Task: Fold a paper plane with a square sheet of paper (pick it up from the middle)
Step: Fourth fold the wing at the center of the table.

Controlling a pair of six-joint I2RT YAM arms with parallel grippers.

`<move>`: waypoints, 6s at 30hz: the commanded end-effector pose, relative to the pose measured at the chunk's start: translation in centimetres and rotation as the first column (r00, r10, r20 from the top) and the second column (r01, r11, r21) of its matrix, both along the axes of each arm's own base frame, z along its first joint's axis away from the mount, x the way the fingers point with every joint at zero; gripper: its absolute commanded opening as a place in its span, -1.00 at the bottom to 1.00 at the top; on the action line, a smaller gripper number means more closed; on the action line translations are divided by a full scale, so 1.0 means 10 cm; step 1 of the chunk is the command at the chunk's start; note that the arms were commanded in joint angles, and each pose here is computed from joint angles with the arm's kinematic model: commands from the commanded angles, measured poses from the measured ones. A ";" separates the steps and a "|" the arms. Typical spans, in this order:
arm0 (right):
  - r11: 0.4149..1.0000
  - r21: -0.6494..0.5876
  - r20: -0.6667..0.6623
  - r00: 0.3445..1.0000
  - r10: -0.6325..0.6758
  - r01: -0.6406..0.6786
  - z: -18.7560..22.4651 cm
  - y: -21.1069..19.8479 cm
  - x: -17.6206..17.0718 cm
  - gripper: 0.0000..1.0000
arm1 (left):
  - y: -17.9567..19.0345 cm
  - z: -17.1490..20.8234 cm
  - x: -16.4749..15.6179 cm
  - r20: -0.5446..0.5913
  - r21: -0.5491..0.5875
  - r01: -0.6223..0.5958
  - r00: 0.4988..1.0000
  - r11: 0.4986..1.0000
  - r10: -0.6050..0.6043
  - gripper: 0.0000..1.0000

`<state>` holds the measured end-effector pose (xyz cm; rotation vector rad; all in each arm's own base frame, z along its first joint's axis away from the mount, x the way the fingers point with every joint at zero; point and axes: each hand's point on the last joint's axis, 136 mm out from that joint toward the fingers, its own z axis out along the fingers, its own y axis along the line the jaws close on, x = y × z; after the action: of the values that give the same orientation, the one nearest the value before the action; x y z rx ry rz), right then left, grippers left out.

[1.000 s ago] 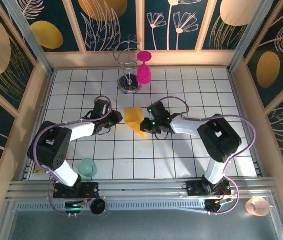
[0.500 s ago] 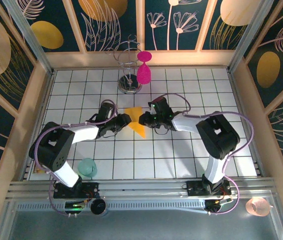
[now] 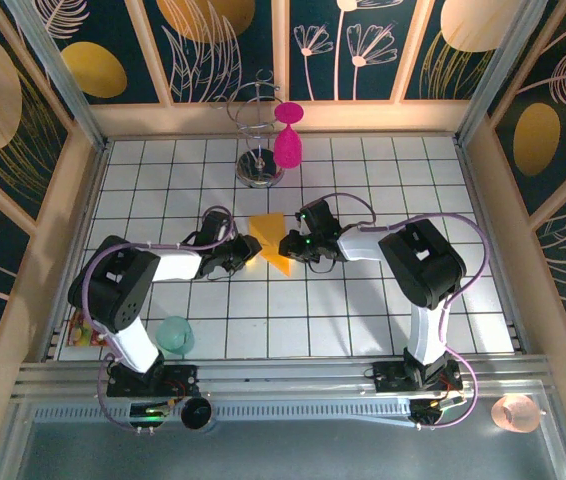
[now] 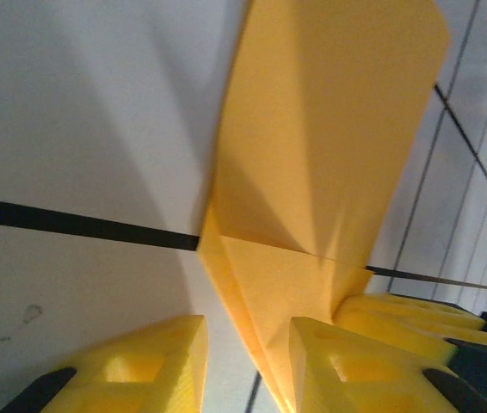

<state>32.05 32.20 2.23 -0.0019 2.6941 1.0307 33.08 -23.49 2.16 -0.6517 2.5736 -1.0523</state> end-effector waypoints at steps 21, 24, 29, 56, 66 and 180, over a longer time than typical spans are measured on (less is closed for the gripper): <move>0.998 -0.059 -0.033 0.999 0.003 -0.005 -0.22 -0.09 -0.03 -0.66 | -0.23 0.23 0.24 0.069 -0.116 0.050 0.997 0.992 -0.042 -0.55; 0.998 -0.058 -0.031 0.999 0.006 -0.008 -0.22 -0.09 -0.03 -0.66 | -0.20 0.19 0.26 0.068 -0.122 0.063 0.996 0.991 -0.055 -0.54; 0.998 -0.056 -0.031 0.999 0.010 -0.011 -0.23 -0.09 -0.03 -0.66 | -0.23 0.09 0.27 0.051 -0.142 0.102 0.994 0.985 -0.096 -0.56; 0.991 -0.135 0.442 0.896 0.051 0.010 0.69 -0.19 0.27 -0.20 | 0.05 0.23 0.42 0.082 0.024 0.054 0.995 0.998 -0.056 -1.00; 0.929 -0.368 0.555 0.794 0.248 -0.033 0.58 0.24 -0.02 -0.19 | 0.04 0.36 0.43 0.067 0.031 0.001 0.998 1.000 -0.003 -1.00; 0.899 0.385 -0.006 0.974 0.228 -0.208 0.04 0.02 -0.52 -1.00 | -0.23 0.47 0.06 0.176 -0.119 0.099 0.981 0.988 -0.077 -0.19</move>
<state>26.66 32.38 2.75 -0.2411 2.5211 1.5989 33.52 -24.88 6.33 -0.5008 2.4300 -1.2033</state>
